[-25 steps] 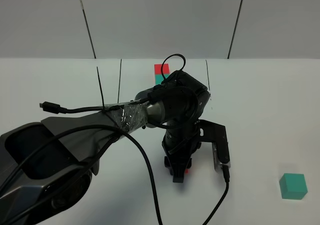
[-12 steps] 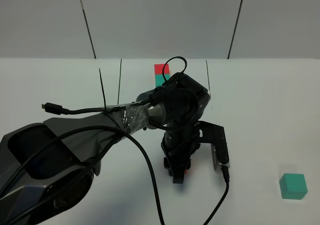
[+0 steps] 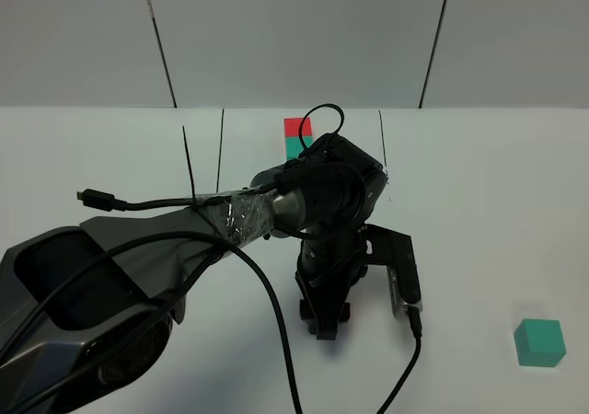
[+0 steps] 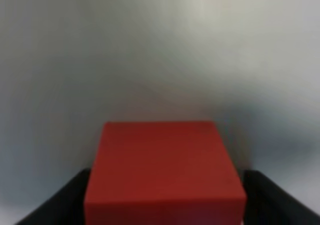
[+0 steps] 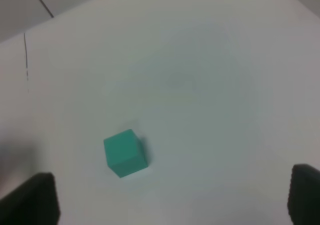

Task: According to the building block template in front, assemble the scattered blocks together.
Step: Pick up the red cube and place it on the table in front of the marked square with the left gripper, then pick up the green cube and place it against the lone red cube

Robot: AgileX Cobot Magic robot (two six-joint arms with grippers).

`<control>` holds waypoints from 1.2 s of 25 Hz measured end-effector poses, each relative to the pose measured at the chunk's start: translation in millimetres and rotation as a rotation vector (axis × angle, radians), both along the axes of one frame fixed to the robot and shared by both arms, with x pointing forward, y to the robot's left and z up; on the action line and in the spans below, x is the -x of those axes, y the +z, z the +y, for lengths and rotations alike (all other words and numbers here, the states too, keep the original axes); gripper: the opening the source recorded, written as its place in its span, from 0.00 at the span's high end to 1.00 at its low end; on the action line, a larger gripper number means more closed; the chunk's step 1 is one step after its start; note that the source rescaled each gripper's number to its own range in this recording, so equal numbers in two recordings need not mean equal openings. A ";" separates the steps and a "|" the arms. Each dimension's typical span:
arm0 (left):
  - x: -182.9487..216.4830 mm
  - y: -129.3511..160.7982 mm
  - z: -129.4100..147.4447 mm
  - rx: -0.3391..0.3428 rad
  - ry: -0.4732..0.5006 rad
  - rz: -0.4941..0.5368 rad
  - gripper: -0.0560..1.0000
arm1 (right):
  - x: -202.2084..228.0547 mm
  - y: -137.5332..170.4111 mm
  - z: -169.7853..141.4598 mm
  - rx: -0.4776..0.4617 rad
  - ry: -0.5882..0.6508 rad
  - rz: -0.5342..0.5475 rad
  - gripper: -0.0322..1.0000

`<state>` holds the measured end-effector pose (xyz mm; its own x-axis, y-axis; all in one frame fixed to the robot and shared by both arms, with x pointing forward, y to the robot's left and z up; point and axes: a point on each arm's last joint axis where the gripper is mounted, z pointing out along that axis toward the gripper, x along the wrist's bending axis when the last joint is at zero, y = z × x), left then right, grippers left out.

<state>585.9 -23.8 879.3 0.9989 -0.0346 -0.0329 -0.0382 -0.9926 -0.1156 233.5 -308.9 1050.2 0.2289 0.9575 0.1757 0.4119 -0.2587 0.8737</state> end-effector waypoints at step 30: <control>-41.1 154.4 207.3 0.246 1.039 -0.097 0.10 | 0.0 0.0 0.0 0.000 0.000 0.000 0.17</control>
<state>627.0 183.5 1033.7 0.5406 0.8391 -0.0598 0.8373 -0.5298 0.1353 233.5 -308.9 1050.2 0.2289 0.9575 0.1757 0.4119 -0.2587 0.8737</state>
